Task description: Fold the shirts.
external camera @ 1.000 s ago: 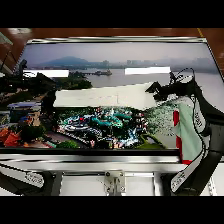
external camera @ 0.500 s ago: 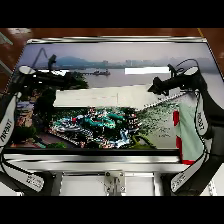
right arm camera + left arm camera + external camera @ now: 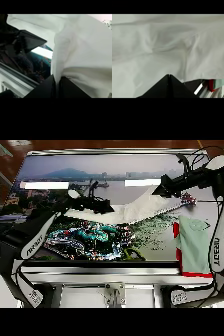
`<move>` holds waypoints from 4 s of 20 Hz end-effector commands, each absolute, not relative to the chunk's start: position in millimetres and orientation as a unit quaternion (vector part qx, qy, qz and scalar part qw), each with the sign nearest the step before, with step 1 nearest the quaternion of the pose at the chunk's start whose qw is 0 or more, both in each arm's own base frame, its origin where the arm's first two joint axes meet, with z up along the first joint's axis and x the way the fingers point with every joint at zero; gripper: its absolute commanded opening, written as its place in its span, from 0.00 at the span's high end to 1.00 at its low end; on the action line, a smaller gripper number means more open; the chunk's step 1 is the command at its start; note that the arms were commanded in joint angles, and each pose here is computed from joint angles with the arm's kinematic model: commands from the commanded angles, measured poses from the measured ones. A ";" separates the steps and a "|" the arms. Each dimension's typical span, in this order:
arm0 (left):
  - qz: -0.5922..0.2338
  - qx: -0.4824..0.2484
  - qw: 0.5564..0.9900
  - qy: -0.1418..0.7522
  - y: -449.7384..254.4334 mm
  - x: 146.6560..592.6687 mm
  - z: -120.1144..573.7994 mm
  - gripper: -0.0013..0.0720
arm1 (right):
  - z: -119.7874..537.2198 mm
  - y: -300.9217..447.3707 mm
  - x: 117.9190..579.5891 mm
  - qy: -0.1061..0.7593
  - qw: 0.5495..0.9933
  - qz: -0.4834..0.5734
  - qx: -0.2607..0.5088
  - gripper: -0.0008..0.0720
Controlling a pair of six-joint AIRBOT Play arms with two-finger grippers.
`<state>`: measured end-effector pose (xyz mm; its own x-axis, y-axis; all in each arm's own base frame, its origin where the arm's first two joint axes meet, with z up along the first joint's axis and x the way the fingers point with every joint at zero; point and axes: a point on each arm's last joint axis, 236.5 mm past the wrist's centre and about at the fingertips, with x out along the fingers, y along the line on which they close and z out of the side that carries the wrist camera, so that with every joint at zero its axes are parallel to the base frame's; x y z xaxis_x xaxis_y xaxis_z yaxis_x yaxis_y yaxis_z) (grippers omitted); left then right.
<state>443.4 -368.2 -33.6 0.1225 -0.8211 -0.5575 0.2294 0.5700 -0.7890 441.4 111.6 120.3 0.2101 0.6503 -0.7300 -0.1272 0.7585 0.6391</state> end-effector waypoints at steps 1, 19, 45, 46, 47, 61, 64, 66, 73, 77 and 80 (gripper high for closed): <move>-0.395 -0.294 0.668 0.558 -432.9 405.2 -40.6 0.93 | 162.1 122.5 416.5 0.553 0.759 0.270 0.211 0.89; -0.192 -0.287 0.884 0.315 -62.0 523.6 184.8 0.93 | 63.5 338.5 440.9 0.529 0.770 0.333 0.129 0.89; -0.238 -0.229 0.872 0.362 -53.8 449.8 187.4 0.93 | -69.5 137.6 412.3 0.715 0.641 0.140 0.243 0.06; -0.239 -0.229 0.872 0.362 -55.1 449.7 187.3 0.93 | -78.1 146.1 416.5 0.706 0.642 0.142 0.263 0.06; -0.241 -0.228 0.871 0.362 -57.1 449.6 187.5 0.93 | -85.6 157.9 419.7 0.700 0.637 0.151 0.285 0.06; -0.270 -0.246 0.863 0.349 -81.8 449.8 199.8 0.93 | -25.9 217.1 452.8 0.618 0.631 0.334 0.329 0.89; -0.288 -0.239 0.857 0.353 -99.7 446.3 199.9 0.93 | 59.7 155.6 476.1 0.563 0.688 0.331 0.315 0.89; -0.299 -0.234 0.854 0.357 -111.9 443.4 199.9 0.93 | 98.8 93.5 477.4 0.544 0.725 0.273 0.322 0.89; -0.328 -0.220 0.843 0.364 -140.8 434.8 199.8 0.93 | 158.1 -133.4 387.9 0.504 0.794 -0.011 0.340 0.89; -0.332 -0.219 0.842 0.365 -144.6 433.6 199.8 0.93 | 152.4 -195.5 331.6 0.515 0.768 -0.109 0.366 0.89; -0.332 -0.219 0.842 0.365 -144.6 433.6 199.8 0.93 | 133.0 -200.6 293.2 0.578 0.721 -0.142 0.355 0.89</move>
